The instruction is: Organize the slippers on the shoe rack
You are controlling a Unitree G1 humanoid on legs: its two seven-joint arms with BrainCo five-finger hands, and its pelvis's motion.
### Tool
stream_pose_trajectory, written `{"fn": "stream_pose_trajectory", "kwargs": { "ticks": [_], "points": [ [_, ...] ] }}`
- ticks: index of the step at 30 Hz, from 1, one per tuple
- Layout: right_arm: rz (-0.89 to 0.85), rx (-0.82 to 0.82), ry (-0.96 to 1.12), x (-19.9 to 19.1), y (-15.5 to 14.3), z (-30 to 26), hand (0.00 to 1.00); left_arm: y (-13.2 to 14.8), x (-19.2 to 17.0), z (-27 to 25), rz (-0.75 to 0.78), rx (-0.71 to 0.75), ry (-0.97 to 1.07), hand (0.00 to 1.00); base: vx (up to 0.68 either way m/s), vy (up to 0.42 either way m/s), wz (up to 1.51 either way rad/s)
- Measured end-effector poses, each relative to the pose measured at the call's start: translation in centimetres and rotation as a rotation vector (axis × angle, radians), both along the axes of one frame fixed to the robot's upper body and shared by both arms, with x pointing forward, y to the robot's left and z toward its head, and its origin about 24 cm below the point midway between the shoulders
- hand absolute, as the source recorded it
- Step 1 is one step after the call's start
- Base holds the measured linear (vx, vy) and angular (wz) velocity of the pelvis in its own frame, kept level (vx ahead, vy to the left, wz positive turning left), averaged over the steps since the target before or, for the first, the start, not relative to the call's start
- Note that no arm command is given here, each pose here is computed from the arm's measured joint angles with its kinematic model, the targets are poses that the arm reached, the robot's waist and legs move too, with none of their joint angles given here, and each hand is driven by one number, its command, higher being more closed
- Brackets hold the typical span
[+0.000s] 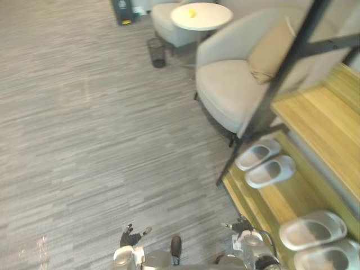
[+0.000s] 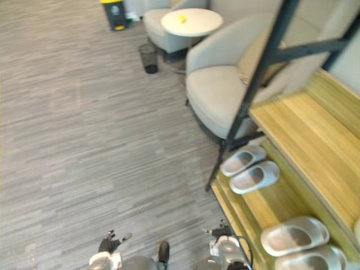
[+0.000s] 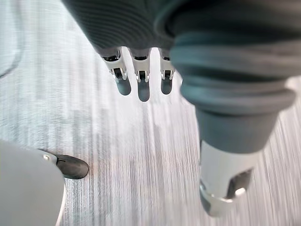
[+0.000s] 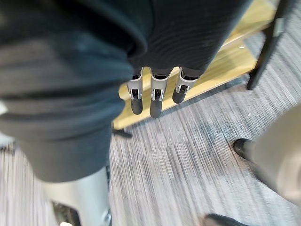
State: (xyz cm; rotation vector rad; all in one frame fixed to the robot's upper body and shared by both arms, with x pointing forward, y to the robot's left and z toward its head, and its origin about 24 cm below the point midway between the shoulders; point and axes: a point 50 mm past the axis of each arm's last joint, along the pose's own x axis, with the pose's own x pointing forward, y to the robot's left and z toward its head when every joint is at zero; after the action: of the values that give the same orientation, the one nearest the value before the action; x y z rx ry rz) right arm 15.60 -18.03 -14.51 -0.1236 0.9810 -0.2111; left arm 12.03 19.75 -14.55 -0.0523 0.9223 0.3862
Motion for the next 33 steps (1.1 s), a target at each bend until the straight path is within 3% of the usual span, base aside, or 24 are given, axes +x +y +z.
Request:
{"fn": "stream_pose_trajectory", "kwargs": {
  "ticks": [6,12,23,33],
  "points": [
    [-0.069,0.064,0.018,-1.5,1.4,-0.5,0.0,0.5,-0.2,0.3,0.069,-0.017,-0.032,0.0,0.06,-0.157,1.33],
    [-0.048,0.098,-0.094,1.3,3.0,0.9,0.0,-0.2,-0.2,1.0,0.243,-0.102,-0.12,0.0,0.14,-0.085,0.67],
    [-0.026,0.091,-0.12,2.8,3.7,1.5,0.0,2.0,1.1,1.7,0.202,-0.035,-0.146,0.0,0.32,0.155,0.49],
    [-0.06,0.089,-0.103,0.4,3.3,0.7,0.0,1.9,1.2,1.6,0.111,-0.005,-0.109,0.0,0.3,0.067,0.37]
  ]
}}
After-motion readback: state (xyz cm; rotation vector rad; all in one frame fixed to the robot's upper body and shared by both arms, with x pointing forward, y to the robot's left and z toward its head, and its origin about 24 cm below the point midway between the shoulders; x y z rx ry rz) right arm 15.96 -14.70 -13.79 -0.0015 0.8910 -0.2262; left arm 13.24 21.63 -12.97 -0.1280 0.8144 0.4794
